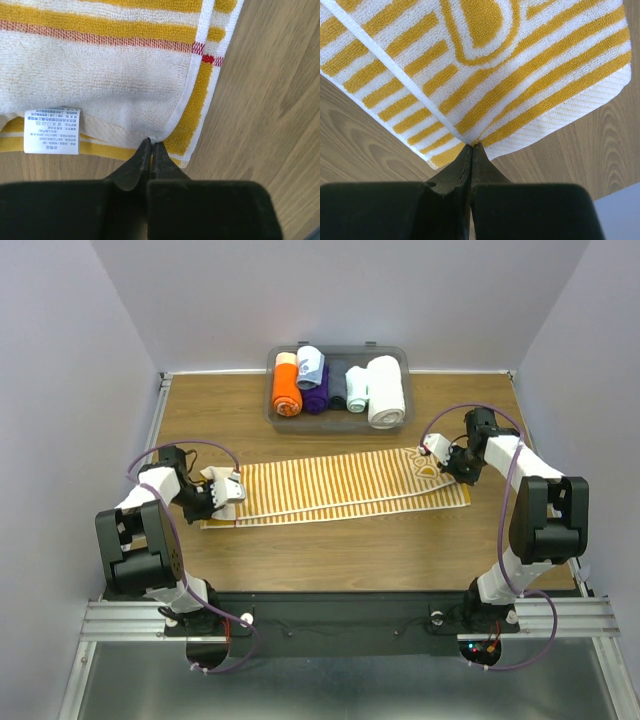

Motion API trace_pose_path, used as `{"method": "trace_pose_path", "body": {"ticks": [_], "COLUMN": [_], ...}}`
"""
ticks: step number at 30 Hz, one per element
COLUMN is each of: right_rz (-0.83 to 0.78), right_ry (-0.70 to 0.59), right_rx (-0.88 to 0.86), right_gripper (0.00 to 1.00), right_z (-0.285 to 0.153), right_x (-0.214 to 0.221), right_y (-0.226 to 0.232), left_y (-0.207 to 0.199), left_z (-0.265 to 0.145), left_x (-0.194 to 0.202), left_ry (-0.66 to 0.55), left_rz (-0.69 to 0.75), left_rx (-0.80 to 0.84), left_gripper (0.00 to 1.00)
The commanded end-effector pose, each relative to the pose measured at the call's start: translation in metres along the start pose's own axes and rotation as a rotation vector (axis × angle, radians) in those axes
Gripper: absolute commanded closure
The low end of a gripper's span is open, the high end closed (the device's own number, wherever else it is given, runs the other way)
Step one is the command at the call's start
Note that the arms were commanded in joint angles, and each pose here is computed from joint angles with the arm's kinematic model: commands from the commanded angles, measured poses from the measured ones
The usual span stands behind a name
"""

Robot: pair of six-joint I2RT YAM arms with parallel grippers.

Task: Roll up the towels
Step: Fold the towel

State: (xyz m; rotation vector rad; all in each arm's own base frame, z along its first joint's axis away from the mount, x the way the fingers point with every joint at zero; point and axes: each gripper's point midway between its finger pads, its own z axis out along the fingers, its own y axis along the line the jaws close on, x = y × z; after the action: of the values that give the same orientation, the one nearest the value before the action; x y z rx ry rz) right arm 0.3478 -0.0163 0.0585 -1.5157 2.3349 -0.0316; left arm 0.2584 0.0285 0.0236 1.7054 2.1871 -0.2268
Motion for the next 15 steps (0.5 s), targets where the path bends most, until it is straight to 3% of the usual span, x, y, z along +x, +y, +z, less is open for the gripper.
{"method": "trace_pose_path", "body": {"ticks": [1,10,15], "right_rz": [-0.016,-0.016,-0.011], "right_ry": [-0.006,-0.02,-0.026], "right_rx": [0.022,0.049,0.043], "right_gripper": [0.99,0.99,0.99], "right_z": [-0.008,-0.016,-0.016], "right_x": [-0.009,-0.014,-0.015], "right_y": [-0.011,-0.017,-0.016], "left_y": [0.008,0.022,0.017], "left_z": [-0.021,-0.057,-0.057], "left_x": [-0.018,-0.023,-0.015], "left_ry": [-0.047,-0.011,0.03], "left_rz": [-0.013,0.009,0.015], "left_rx": [-0.03,-0.118,-0.108], "left_gripper": [1.0,1.0,1.0]}}
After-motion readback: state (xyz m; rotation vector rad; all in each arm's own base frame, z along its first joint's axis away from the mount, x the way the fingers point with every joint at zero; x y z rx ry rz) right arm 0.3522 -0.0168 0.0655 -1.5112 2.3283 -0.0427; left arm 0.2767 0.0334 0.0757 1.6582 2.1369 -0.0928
